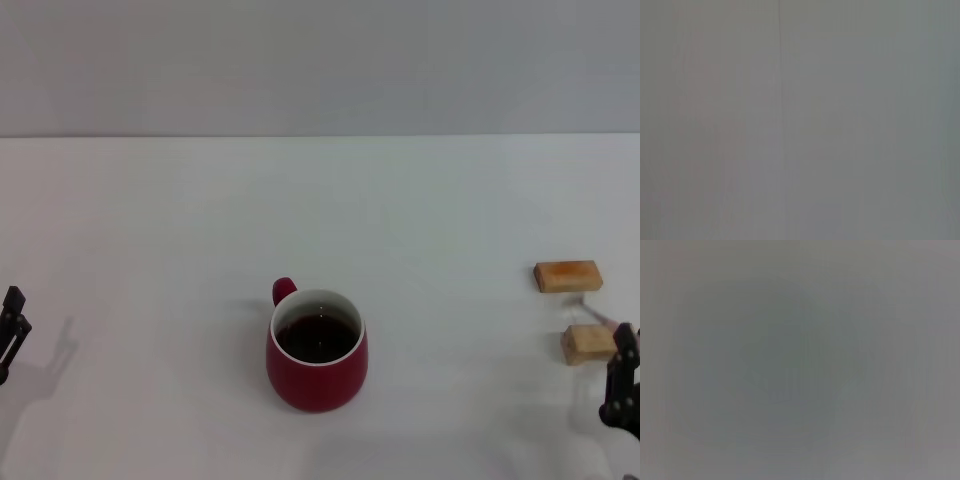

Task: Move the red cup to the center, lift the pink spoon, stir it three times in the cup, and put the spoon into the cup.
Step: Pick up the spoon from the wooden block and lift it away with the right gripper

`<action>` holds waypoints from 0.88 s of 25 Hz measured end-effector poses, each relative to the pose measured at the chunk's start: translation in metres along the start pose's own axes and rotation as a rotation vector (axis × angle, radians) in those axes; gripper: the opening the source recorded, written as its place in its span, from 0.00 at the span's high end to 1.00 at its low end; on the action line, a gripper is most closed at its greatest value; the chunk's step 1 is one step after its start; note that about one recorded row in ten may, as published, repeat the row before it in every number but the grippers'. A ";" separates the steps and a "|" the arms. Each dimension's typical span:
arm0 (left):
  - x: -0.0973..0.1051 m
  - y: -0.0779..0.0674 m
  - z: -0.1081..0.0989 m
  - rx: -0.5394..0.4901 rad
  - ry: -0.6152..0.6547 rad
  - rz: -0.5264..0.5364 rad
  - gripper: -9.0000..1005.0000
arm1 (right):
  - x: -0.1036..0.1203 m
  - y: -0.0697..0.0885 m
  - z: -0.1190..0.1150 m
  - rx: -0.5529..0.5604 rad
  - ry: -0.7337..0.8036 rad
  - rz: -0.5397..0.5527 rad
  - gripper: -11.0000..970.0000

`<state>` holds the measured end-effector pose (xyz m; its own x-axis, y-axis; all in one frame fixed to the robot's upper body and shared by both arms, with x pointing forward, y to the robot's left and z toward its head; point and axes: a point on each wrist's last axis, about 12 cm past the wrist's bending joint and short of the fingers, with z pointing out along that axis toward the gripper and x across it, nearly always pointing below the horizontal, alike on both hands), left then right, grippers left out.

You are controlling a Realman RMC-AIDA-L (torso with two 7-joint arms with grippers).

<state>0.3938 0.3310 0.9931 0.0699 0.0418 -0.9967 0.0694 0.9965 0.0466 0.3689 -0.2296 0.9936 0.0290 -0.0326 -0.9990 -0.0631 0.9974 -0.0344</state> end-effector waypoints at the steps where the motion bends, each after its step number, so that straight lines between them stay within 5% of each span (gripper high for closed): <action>1: 0.000 0.000 0.000 0.000 0.000 0.000 0.14 | -0.003 0.001 0.001 0.002 -0.016 -0.004 0.92; 22: -0.005 0.004 -0.005 -0.010 -0.040 0.010 0.14 | -0.045 0.031 0.013 -0.123 -0.291 0.062 0.95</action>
<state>0.3885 0.3353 0.9979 0.1101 0.0491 -0.9927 0.0590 0.9967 0.0558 0.3791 -0.1959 1.0378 0.3045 0.0653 -0.9503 -0.1932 0.9811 0.0055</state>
